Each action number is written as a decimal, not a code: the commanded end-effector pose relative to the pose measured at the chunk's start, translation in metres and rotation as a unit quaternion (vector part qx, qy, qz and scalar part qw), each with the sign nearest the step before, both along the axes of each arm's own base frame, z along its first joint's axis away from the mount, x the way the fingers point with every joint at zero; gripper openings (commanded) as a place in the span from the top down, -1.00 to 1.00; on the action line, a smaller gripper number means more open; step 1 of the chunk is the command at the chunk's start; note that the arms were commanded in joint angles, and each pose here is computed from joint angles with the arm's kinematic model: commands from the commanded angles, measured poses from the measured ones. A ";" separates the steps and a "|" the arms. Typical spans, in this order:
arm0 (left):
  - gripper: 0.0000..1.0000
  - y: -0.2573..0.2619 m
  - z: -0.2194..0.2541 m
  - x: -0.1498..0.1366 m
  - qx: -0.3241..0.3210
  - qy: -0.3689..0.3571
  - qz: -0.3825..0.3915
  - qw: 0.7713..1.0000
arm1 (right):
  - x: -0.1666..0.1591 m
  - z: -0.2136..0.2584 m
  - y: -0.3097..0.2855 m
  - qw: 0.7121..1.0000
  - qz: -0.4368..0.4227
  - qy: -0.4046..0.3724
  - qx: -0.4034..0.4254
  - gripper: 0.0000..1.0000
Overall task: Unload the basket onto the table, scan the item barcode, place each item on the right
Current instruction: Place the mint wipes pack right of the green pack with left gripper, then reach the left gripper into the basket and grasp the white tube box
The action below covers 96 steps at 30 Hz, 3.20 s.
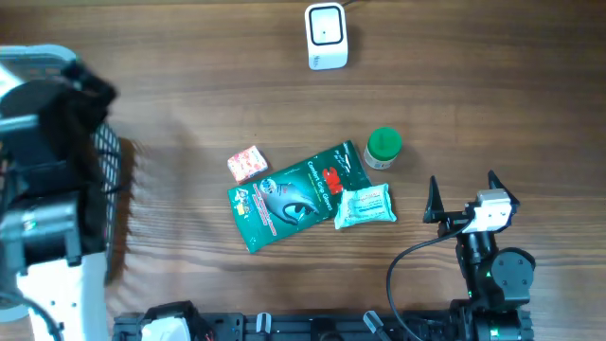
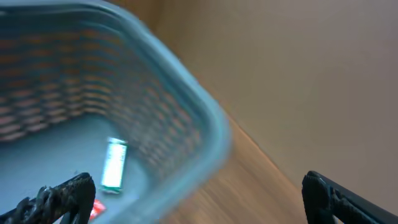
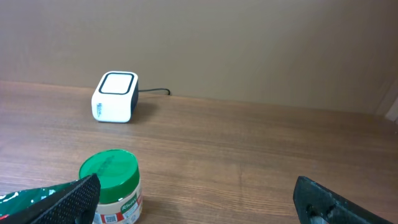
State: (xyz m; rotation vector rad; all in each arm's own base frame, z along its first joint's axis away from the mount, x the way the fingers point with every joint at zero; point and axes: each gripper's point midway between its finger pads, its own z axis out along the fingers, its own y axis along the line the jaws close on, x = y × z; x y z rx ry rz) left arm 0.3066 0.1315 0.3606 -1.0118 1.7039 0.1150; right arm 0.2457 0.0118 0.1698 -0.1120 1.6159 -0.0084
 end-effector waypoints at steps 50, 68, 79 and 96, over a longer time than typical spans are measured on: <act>0.15 0.108 -0.351 0.052 -0.217 0.453 -0.195 0.842 | 0.000 0.002 0.002 1.000 0.005 -0.005 -0.004 -1.00; -0.22 0.125 -0.111 0.030 -0.017 0.335 -0.110 0.936 | 0.000 0.002 0.002 1.000 0.005 -0.005 -0.004 -0.99; -0.43 0.122 -0.255 0.036 -0.118 0.410 -0.204 0.881 | 0.000 0.002 0.002 1.000 0.005 -0.005 -0.004 -1.00; 0.56 0.119 -0.346 0.038 -0.183 0.454 -0.231 0.841 | 0.000 0.002 0.002 1.000 0.005 -0.005 -0.004 -0.99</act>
